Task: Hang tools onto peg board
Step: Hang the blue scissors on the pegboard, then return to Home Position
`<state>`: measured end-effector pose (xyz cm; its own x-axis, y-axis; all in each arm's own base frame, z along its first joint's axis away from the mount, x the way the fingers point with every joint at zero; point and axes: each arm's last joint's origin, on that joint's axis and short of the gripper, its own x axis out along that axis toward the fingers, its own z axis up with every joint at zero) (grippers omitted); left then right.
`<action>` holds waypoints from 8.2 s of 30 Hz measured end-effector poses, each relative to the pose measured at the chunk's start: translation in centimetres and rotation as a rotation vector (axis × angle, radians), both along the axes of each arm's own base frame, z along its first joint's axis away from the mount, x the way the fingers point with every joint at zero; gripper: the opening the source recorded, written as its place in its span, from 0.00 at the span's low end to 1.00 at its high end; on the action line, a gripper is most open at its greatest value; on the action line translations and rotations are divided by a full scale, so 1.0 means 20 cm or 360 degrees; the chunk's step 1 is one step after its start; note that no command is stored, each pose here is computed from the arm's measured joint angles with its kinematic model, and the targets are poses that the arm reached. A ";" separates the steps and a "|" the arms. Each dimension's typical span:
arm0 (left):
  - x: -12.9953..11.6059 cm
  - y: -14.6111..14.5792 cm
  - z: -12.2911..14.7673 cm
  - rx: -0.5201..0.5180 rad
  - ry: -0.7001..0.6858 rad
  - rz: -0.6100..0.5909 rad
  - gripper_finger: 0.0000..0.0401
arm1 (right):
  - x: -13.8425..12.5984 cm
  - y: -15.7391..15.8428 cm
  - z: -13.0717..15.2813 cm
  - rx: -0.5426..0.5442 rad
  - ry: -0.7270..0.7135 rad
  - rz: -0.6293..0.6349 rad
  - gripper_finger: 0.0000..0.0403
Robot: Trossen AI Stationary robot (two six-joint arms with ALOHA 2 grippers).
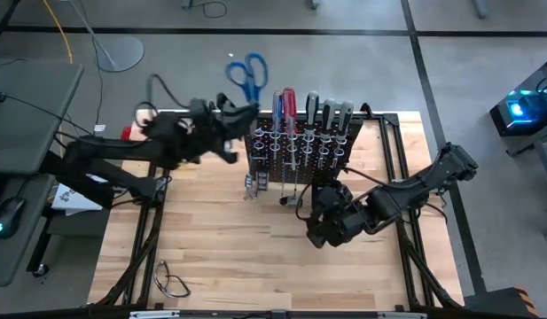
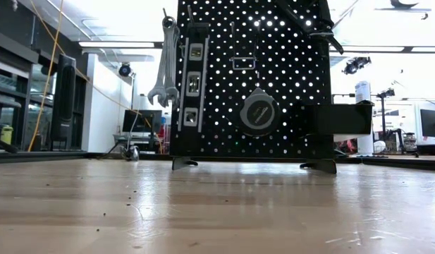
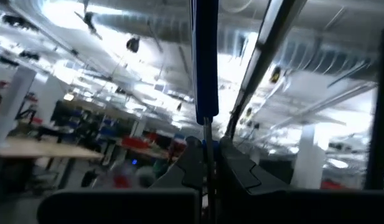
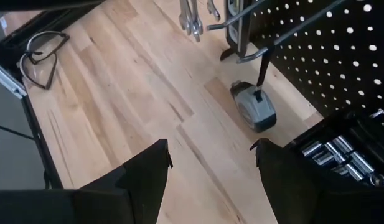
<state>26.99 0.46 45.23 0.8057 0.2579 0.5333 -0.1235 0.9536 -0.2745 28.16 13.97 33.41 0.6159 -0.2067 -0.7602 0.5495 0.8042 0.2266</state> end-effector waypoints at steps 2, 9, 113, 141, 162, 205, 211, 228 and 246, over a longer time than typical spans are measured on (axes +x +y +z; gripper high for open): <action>0.05 0.01 -0.04 -0.0003 0.0038 0.0019 0.03 | 0.00 0.00 0.00 0.0000 0.0001 -0.0005 0.57; 0.07 0.02 -0.05 -0.0013 0.0037 0.0111 0.03 | 0.00 0.00 0.00 -0.0020 -0.0008 -0.0008 0.57; -0.60 -0.23 -1.25 -0.0524 0.0490 -0.0494 0.00 | -0.57 0.18 -0.17 0.0182 -0.1039 -0.0695 0.00; -0.65 0.06 -1.41 -0.0316 0.0773 -0.0693 0.00 | -0.85 -0.13 -0.32 0.0320 -0.1150 -0.0731 0.00; -0.65 0.06 -1.42 -0.0333 0.0816 -0.0690 0.00 | -1.32 -0.82 -0.17 0.0014 -0.1356 0.0217 0.00; -0.64 0.06 -1.44 -0.0349 0.0855 -0.0692 0.00 | -1.26 -0.65 -0.08 0.0006 -0.1565 0.0785 0.00; -0.64 0.06 -1.44 -0.0349 0.0855 -0.0692 0.00 | -1.22 -0.47 -0.16 0.0028 -0.1313 0.0780 0.00; -0.64 0.06 -1.44 -0.0351 0.0862 -0.0692 0.00 | -0.94 -0.65 -0.19 -0.0298 -0.1033 0.0486 0.00; -0.64 0.06 -1.44 -0.0358 0.0878 -0.0691 0.00 | -0.92 -0.81 -0.48 -0.0146 -0.1418 0.0517 0.00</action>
